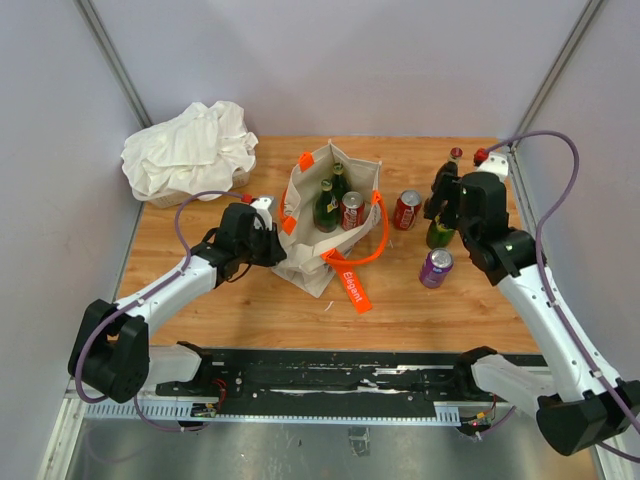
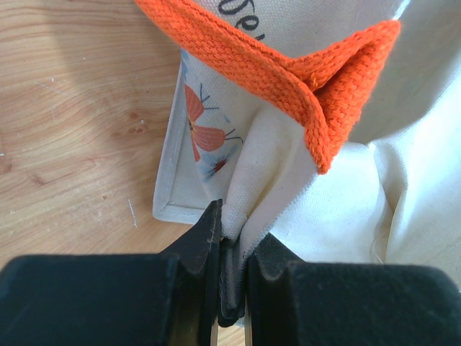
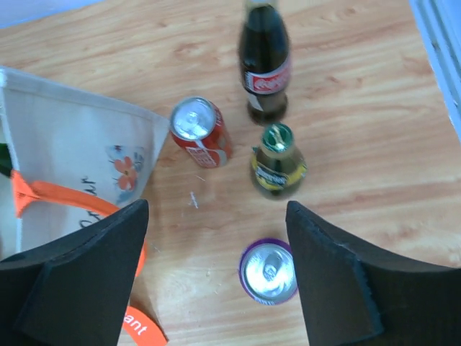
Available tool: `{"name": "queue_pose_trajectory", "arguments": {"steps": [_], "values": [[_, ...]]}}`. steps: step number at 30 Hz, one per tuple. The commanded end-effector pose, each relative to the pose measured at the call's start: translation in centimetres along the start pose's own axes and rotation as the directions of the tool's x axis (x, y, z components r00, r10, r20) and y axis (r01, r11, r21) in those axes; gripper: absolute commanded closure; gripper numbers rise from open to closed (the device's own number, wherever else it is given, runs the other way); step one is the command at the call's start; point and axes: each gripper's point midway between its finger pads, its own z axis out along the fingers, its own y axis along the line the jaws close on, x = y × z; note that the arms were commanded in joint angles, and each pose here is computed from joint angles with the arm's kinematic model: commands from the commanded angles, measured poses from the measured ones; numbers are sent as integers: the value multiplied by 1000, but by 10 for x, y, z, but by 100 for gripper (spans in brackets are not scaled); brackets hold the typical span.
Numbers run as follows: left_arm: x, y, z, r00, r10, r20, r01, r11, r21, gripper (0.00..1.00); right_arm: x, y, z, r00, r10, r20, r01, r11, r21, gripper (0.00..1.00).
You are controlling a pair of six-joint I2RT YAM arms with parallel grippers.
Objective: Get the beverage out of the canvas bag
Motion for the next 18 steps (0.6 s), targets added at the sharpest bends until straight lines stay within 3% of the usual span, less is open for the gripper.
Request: {"name": "queue_pose_trajectory", "arguments": {"steps": [1,5,9,18], "values": [[13,17,7,999,26,-36,-29,997,-77,95,-43,39,10,994,-73,75,85,982,-166,25],[11,18,7,999,25,-30,-27,996,-83,97,-57,90,10,975,-199,101,219,936,-276,28],[12,18,8,999,16,-34,-19,996,-84,97,-59,148,4,920,-359,155,391,850,-353,28],[13,20,5,1000,8,-26,-10,995,-95,97,-15,232,13,878,-461,127,447,696,-563,35]]}}
